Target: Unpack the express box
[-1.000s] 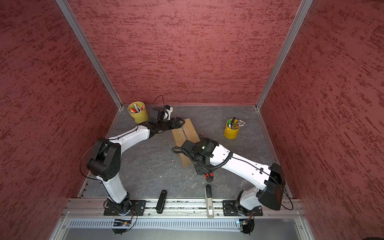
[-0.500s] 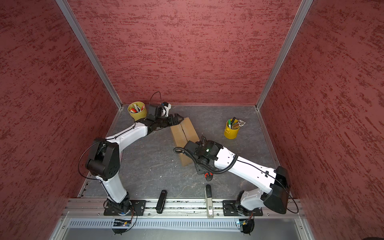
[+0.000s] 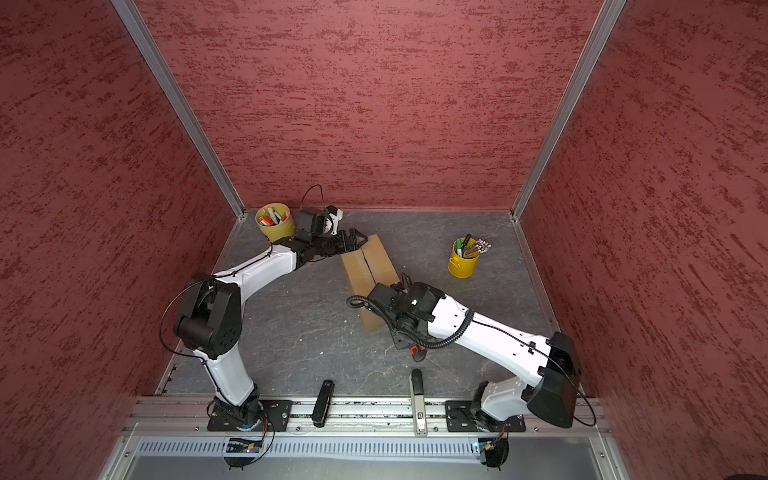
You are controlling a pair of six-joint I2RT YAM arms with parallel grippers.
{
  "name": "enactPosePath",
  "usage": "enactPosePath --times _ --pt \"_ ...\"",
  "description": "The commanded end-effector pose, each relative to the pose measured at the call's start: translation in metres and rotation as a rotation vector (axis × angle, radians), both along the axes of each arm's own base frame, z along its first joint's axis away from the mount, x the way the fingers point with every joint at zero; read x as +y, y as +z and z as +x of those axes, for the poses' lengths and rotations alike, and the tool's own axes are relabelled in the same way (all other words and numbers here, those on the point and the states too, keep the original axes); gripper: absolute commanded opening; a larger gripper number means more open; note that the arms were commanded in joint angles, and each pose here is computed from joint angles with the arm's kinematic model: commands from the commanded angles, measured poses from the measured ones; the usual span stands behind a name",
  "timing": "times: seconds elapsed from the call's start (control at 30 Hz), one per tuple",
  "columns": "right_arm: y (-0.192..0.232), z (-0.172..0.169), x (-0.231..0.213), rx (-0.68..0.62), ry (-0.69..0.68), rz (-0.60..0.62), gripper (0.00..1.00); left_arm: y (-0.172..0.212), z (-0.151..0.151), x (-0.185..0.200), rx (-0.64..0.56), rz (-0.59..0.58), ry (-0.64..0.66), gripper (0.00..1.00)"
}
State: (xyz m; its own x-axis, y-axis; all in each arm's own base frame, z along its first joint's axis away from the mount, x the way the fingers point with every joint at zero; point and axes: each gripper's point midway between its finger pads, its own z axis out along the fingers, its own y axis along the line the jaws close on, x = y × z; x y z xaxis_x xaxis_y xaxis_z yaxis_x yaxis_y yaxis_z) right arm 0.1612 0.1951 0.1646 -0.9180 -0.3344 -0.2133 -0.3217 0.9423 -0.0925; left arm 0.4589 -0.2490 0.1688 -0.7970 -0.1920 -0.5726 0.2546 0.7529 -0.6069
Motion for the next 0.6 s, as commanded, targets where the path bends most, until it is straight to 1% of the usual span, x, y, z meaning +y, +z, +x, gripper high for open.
enactPosePath --times 0.0,0.57 --pt "0.005 0.015 0.013 -0.074 0.025 0.032 0.0 -0.001 -0.003 -0.008 0.024 -0.024 -0.026 0.97" --pt "0.009 0.025 0.027 -0.095 0.069 0.032 0.0 0.001 -0.007 -0.015 0.023 -0.031 -0.039 0.97"
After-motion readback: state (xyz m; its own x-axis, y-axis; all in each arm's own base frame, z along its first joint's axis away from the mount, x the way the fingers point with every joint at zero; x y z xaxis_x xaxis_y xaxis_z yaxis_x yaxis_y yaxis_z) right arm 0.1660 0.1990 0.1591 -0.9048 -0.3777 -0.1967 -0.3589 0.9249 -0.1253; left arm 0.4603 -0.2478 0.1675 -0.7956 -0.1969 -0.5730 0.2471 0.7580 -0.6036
